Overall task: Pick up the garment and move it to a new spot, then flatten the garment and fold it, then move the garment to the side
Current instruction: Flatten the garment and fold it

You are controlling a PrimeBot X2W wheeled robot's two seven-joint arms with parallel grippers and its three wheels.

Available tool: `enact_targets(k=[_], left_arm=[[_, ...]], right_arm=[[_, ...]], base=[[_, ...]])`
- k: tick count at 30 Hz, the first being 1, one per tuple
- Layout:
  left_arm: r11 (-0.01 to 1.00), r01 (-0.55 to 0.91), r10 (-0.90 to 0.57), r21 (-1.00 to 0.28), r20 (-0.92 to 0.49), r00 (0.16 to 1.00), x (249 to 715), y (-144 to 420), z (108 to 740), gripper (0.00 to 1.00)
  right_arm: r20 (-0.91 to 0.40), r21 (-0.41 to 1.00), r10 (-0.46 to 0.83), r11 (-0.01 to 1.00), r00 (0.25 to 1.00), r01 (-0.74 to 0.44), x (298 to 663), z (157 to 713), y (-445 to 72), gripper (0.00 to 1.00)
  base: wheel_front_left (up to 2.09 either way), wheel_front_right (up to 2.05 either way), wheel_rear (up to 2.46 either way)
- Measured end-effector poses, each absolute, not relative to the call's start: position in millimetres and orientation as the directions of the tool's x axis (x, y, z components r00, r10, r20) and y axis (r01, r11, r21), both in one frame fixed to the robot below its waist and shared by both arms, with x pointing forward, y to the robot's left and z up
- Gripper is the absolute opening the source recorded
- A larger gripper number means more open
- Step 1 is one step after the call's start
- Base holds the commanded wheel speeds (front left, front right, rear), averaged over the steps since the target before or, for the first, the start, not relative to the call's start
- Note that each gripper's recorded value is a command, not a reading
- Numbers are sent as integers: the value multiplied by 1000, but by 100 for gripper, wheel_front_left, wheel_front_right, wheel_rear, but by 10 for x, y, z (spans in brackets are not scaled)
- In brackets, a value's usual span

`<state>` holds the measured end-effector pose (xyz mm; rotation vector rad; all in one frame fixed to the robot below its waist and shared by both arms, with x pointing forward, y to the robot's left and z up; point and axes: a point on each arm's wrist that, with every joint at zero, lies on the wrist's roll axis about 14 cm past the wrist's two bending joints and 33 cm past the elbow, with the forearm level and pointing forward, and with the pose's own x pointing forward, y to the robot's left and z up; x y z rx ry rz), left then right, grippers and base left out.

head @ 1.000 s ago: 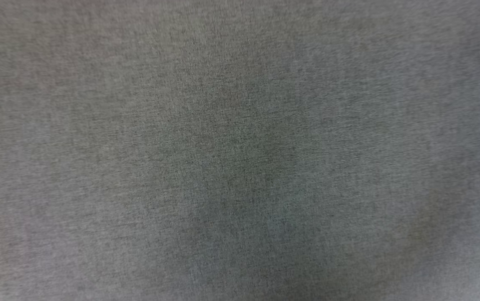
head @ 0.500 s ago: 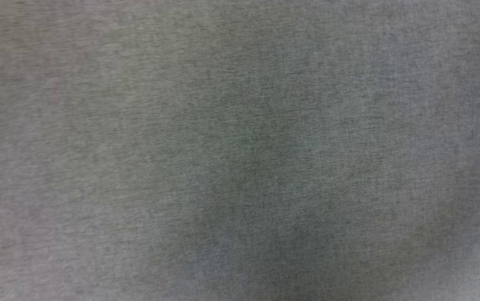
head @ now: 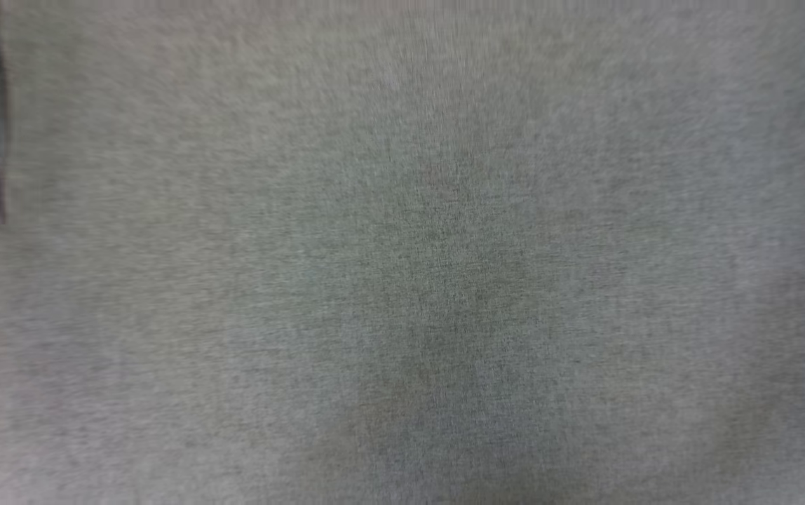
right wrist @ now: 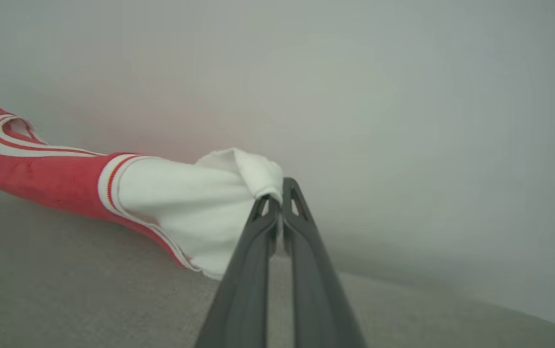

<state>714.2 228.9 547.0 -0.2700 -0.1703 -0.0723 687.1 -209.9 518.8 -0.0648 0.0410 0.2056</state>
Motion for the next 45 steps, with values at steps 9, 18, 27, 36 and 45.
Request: enact_targets(k=[9, 18, 27, 36, 45], left_arm=[[960, 15, -6, -280, 33, 999, 5963, 2387, 5056, 0], [956, -77, 44, -284, -120, 992, 4682, 2448, 4843, 0], [934, -182, 97, -308, -272, 957, 3658, 2531, 4658, 0], [914, -268, 131, -304, -404, 905, 2979, 2556, 4413, 0], [917, -256, 108, -307, -426, 898, 2927, 2392, 4359, 0]], right_arm=[[-196, 45, 195, 981, 961, -190, 5913, 4863, -2231, 0], [-285, 168, 157, 979, 946, -112, 4854, 4680, -2338, 0], [-390, 282, 105, 959, 915, 10, 3821, 4462, -2392, 0], [-646, 339, 125, 931, 753, 137, 2726, 3926, -2169, 0], [-643, 339, 181, 939, 744, 65, 2847, 4095, -1934, 100]], base=[[0, 0, 0], [0, 0, 0], [0, 0, 0], [0, 0, 0], [0, 0, 0]])
